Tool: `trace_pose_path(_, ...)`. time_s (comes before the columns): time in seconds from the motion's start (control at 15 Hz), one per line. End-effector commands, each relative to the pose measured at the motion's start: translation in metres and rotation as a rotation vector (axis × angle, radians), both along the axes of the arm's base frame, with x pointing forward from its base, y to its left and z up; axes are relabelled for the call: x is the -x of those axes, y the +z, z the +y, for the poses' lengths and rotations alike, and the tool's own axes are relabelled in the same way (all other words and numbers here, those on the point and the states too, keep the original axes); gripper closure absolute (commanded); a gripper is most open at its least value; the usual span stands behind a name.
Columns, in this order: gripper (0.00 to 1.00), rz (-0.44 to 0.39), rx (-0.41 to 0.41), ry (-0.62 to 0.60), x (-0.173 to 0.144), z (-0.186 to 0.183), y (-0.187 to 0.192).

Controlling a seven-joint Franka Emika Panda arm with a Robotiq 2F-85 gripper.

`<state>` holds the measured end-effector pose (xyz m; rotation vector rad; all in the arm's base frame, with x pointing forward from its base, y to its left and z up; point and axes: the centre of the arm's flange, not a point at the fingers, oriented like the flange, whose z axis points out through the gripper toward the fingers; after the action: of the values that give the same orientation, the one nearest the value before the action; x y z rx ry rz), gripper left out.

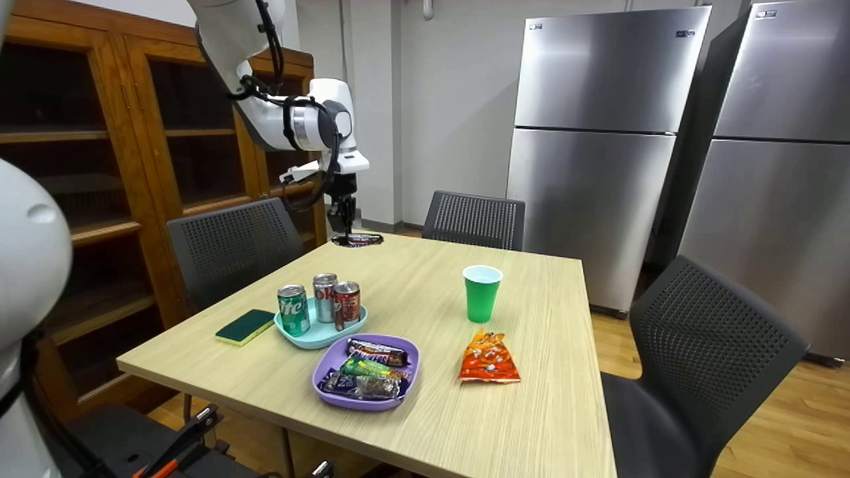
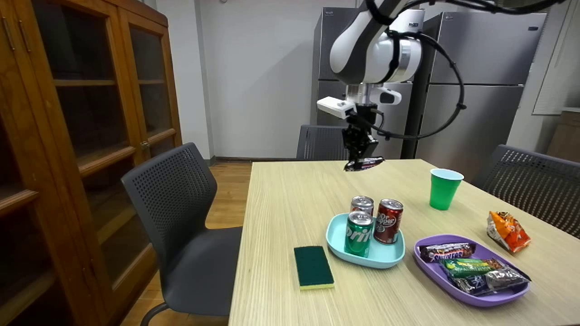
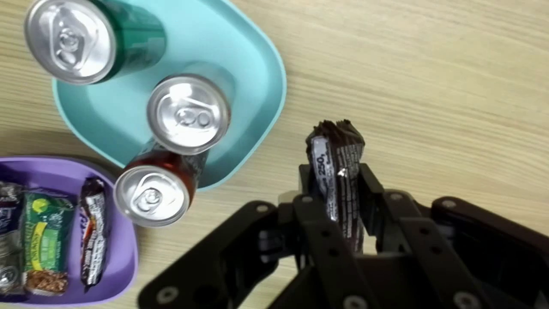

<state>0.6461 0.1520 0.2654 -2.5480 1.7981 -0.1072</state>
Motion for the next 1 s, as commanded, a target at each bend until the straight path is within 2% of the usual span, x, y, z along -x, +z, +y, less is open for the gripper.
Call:
trace_pose_path(0.0,0.94,-0.003,-0.04,-0.063,0.051,-0.049,0.01)
trace_pose_path(0.47,0.94,0.015,-0.082,-0.14,0.093,-0.118,-0.004)
trace_pose_path(0.93,0.94,0.051,-0.126,-0.181,0.111,-0.154,-0.028)
